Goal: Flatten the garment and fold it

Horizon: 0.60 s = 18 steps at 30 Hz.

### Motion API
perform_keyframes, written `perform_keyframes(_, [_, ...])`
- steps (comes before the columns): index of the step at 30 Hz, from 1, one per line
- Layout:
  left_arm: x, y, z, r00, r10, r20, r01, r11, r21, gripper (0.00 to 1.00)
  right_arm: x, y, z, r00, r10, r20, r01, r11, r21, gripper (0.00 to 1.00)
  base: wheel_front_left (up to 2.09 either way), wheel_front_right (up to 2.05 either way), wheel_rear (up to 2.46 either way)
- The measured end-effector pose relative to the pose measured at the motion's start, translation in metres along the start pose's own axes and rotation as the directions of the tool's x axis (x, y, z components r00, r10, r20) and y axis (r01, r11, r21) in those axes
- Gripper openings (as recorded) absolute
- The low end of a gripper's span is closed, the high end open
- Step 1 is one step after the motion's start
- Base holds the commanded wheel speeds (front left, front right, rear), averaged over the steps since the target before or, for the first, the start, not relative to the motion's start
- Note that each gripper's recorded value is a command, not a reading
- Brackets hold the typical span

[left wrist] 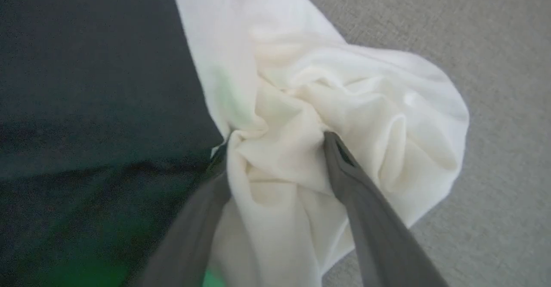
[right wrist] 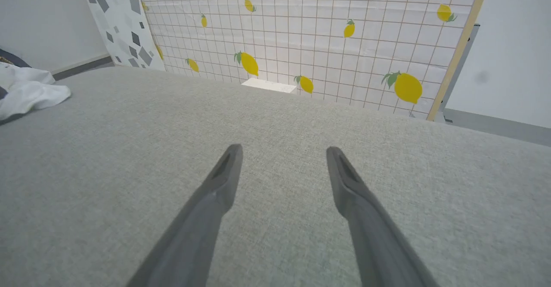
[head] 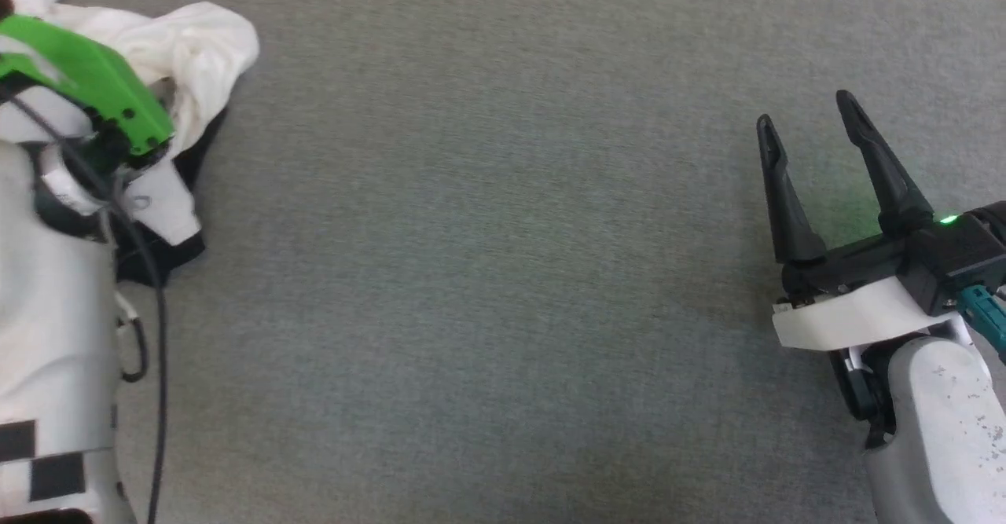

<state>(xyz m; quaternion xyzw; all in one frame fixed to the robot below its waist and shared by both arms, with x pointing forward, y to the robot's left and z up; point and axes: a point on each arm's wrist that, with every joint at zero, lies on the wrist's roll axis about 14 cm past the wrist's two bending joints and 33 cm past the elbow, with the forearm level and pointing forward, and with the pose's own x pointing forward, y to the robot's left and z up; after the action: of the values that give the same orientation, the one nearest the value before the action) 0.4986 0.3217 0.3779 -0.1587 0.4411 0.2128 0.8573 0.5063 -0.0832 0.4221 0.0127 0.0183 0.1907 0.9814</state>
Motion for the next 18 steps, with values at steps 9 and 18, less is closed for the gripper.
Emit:
perform_keyframes(9, [0.005, 0.001, -0.008, 0.999, 0.024, -0.044, -0.024, 1.0, 0.003, 0.08, -0.013, -0.022, -0.015, 0.997, -0.058, -0.043, 0.058, 0.998, -0.018, 1.0, 0.0, 0.0, 0.0])
perform_keyframes(18, [-0.051, 0.032, 0.068, 0.856, 0.074, 0.512, -0.163, 0.978, 0.132, 0.0, -0.022, -0.015, 0.014, 0.998, -0.069, 0.002, 0.069, 0.997, -0.015, 1.0, 0.0, 0.0, 0.0])
